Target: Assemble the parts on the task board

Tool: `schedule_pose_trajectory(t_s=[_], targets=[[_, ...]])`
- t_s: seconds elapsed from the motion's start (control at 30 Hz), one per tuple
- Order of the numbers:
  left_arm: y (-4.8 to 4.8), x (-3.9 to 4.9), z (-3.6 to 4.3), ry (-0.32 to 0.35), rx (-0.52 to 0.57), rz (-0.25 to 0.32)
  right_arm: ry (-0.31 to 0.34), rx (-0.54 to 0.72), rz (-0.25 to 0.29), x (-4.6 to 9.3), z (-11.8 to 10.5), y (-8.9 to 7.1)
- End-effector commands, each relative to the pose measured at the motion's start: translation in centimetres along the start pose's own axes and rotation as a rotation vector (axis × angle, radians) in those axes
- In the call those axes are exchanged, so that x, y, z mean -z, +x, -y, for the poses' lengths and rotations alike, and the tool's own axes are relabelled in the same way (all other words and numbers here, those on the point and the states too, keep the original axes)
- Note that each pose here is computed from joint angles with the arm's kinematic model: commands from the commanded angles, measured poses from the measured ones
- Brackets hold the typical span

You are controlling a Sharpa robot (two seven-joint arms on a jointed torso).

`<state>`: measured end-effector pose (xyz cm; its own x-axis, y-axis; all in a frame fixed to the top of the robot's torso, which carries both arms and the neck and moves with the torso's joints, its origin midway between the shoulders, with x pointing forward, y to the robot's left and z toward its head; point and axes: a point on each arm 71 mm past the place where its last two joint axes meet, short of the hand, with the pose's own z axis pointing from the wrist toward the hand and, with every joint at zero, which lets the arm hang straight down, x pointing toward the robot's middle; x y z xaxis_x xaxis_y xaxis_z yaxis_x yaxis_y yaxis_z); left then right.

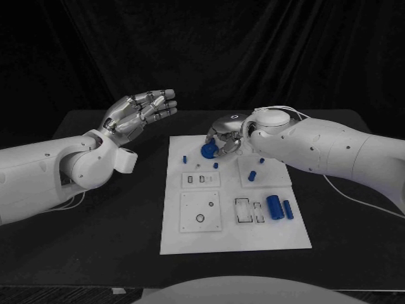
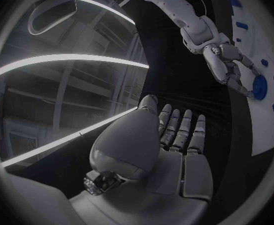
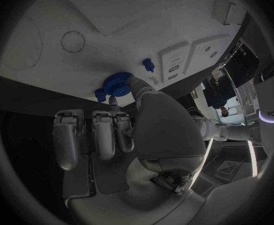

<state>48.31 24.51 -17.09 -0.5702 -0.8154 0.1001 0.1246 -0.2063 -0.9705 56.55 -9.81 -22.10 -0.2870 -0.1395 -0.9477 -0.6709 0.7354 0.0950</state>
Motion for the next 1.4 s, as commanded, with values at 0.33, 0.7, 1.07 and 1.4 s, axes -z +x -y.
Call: schedule_pose_trajectory(t_s=[0.33,0.7,1.07,1.4], targets=[[-0.01,0.15,0.05,0.006,0.010,-0.005,0.009,0.003,0.077,1.6,1.6,0.0],[-0.32,0.41,-0.12,0.003,0.009,0.001,-0.013,-0.108,0.266,6.0,4.3,-2.1],[-0.42,0.73,-0.88,-0.012,0.018,0.004,0.058,-0.152,0.365,12.4,8.3,-2.5],[-0.28,0.95,-1.53,-0.021,0.030,-0.001,0.153,-0.163,0.360,15.2,11.3,-0.7]])
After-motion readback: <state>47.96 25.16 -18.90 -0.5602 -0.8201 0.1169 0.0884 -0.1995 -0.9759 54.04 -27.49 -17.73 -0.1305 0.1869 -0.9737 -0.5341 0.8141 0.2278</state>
